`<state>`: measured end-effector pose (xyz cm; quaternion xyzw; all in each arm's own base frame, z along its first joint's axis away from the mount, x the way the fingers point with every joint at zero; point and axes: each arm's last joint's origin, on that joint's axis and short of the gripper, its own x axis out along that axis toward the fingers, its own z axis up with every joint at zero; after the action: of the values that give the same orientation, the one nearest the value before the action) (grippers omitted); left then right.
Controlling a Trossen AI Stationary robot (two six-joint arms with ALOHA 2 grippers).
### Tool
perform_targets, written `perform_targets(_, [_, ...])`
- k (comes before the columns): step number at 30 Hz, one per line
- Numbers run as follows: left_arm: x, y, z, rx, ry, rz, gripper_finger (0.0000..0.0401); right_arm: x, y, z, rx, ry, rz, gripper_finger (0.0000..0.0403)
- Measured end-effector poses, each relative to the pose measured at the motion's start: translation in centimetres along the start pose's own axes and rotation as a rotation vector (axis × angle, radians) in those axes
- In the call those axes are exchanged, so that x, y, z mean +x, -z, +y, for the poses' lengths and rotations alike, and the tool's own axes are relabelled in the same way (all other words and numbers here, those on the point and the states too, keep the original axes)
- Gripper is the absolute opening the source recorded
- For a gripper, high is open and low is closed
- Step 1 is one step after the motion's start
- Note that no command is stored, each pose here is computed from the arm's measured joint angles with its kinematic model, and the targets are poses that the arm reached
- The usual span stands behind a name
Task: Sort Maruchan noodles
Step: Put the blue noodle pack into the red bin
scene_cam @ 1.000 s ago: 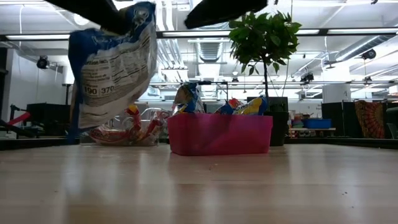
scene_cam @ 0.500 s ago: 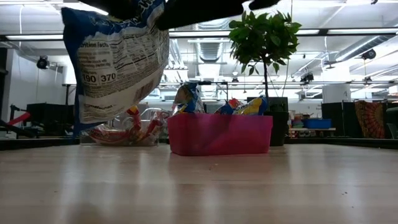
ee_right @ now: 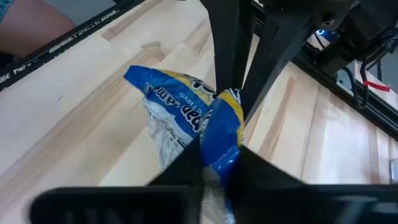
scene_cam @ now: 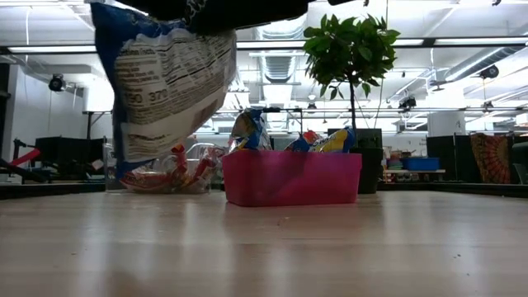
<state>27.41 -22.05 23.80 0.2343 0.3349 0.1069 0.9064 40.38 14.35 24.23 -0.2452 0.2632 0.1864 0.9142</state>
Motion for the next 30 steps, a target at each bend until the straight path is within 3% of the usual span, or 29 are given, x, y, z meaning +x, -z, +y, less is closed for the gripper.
perform_targets(2, [-0.1, -0.1, 0.1, -0.004, 0.002, -0.003, 0.0007, -0.1, 0.0, 0.0, 0.002, 0.001, 0.000, 0.0021])
perform_targets(12, [-3.5, -0.4, 4.1, -0.019, 0.001, -0.019, 0.0107, -1.0, -0.6, -0.4, 0.036, -0.009, 0.099, 0.0011])
perform_targets(19, [-5.8, 0.6, 7.3, -0.002, -0.124, -0.061, 0.0162, -4.2, -1.7, -2.2, 0.060, 0.147, 0.295, 0.0010])
perform_targets(24, [-6.0, 2.9, 8.5, -0.048, -0.256, -0.105, 0.0171, -7.5, -2.5, -4.6, 0.172, 0.225, 0.363, 0.0009])
perform_targets(30, [-5.4, 5.7, 9.1, -0.139, -0.391, -0.160, 0.0171, -9.5, -1.4, -8.7, 0.272, 0.441, 0.431, 0.0009])
